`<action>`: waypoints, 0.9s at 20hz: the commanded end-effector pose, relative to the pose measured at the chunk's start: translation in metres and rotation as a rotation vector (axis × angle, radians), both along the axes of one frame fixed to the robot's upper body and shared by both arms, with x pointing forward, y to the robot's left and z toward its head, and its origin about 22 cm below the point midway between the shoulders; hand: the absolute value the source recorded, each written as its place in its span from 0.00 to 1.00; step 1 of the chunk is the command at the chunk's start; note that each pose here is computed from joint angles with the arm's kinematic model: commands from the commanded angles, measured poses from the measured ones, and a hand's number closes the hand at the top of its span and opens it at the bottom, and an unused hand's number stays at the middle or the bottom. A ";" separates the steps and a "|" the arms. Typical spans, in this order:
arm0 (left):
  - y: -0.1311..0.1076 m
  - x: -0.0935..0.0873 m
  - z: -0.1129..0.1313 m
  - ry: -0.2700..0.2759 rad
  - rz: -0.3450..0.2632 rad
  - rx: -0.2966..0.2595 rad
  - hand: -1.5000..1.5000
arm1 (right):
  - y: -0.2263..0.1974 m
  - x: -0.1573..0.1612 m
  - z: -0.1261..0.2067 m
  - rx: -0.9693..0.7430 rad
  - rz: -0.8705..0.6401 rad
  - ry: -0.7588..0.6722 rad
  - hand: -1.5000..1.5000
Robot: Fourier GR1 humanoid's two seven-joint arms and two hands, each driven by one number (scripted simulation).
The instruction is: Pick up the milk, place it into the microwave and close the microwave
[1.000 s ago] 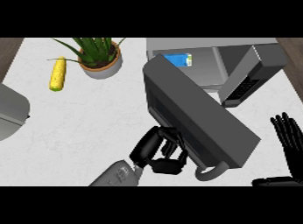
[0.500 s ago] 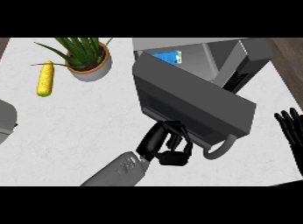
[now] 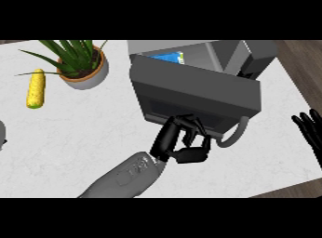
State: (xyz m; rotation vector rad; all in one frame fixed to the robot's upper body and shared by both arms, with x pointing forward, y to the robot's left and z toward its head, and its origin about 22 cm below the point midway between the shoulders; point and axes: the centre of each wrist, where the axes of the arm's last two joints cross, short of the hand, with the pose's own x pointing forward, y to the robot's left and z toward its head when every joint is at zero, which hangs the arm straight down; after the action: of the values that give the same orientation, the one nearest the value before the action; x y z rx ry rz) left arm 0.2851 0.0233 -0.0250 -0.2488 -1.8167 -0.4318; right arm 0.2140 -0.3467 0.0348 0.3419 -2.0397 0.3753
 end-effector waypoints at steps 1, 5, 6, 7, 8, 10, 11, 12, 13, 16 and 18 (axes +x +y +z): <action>-0.004 0.015 0.018 -0.004 0.143 -0.070 1.00 | -0.005 0.001 0.015 -0.036 0.046 -0.024 0.00; -0.008 0.026 0.028 -0.010 0.191 -0.070 1.00 | -0.009 0.011 0.034 -0.042 0.051 -0.066 0.00; -0.008 0.025 0.027 -0.009 0.207 -0.072 0.00 | -0.013 0.011 0.037 -0.021 0.023 -0.087 0.00; -0.009 0.032 0.033 -0.005 0.227 -0.073 0.00 | -0.012 0.012 0.040 -0.029 0.039 -0.079 0.00; -0.009 0.034 0.033 0.005 0.230 -0.074 0.00 | -0.015 0.016 0.047 -0.043 0.033 -0.095 0.00; -0.014 0.044 0.047 0.008 0.256 -0.070 0.00 | -0.019 0.020 0.061 -0.101 0.032 -0.130 0.00; -0.011 0.043 0.040 0.026 0.281 -0.059 0.00 | -0.018 0.022 0.071 -0.116 0.014 -0.170 0.00; -0.006 0.042 0.033 0.040 0.310 -0.062 0.00 | -0.032 0.021 0.092 -0.205 -0.074 -0.247 0.00; -0.007 0.047 0.038 0.049 0.325 -0.055 0.00 | -0.032 0.024 0.110 -0.299 -0.071 -0.293 1.00; -0.010 0.055 0.055 0.042 0.364 -0.134 0.00 | -0.036 0.027 0.121 -0.332 -0.107 -0.339 1.00; -0.009 0.054 0.054 0.038 0.380 -0.157 0.00 | -0.040 0.028 0.131 -0.366 -0.132 -0.362 1.00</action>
State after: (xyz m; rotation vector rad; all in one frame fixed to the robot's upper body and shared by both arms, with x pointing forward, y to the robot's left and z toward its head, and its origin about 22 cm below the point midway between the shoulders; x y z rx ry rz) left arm 0.3190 0.0130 0.0097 -0.0583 -1.7885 -0.1281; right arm 0.2394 -0.3808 0.1435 0.0191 -2.2347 0.6917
